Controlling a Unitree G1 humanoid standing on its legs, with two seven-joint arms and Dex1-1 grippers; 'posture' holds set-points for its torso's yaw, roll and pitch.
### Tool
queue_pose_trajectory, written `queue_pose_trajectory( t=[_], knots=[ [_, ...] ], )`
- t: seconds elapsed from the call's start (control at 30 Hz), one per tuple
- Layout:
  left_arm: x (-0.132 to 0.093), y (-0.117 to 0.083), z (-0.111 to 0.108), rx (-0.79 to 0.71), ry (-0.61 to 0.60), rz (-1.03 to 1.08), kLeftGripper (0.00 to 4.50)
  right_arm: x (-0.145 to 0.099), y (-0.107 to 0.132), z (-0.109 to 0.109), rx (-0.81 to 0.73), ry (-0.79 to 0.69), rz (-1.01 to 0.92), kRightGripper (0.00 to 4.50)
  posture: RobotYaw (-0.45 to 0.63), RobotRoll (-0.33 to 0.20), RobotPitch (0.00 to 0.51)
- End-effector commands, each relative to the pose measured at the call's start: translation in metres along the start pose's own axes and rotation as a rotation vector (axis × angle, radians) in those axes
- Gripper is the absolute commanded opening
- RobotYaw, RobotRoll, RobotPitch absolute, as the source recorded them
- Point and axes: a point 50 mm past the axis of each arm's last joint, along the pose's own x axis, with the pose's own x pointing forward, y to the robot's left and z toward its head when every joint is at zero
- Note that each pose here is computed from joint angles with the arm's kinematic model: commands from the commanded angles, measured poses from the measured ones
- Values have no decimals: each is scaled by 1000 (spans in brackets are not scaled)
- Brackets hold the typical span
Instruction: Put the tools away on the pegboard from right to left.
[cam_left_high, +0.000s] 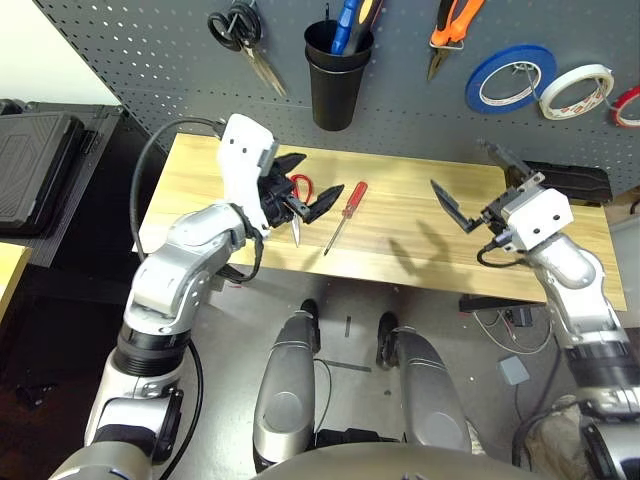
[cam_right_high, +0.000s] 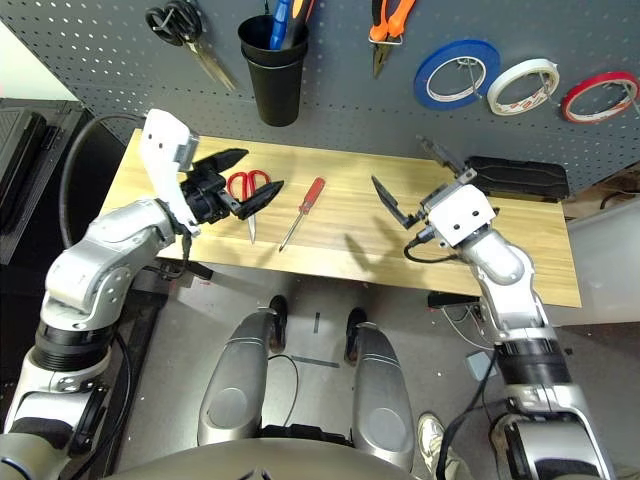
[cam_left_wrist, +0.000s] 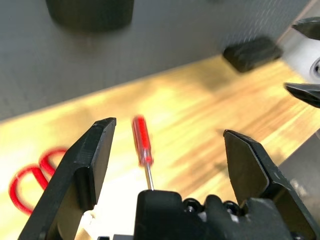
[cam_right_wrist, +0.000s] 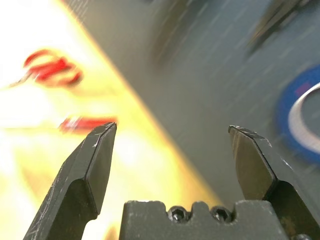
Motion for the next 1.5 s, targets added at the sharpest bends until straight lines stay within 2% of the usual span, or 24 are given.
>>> queue_pose_trajectory(
  t=[0.03,0.27,0.6,0.77,1.0,1.23,1.33,1.43,1.5],
  knots=[
    [16,-7,-16,-18,70,-4,4500,-6,13,-10,26,109,109,4479,200,0,338],
    [54,-7,-29,-40,138,30,4500,-8,25,-21,46,251,182,4479,161,0,347],
    [97,-6,-37,-24,216,54,4500,-12,39,-19,39,345,220,4479,80,0,356],
    [115,-9,-48,-62,266,67,4500,-17,41,-15,36,372,198,4479,17,0,359],
    [126,-14,-68,-114,333,102,4500,-24,45,-5,46,385,176,4479,-64,0,356],
    [123,-13,-86,-157,382,179,4500,-29,43,4,46,391,151,4479,-114,0,347],
    [119,-10,-94,-184,414,230,3863,-30,41,8,47,385,140,4500,-124,0,343],
    [116,-5,-97,-167,424,277,2832,-30,39,10,50,382,138,4500,-128,0,337],
    [116,-4,-97,-177,418,302,1964,-31,39,10,51,382,138,4500,-123,0,335]
  ],
)
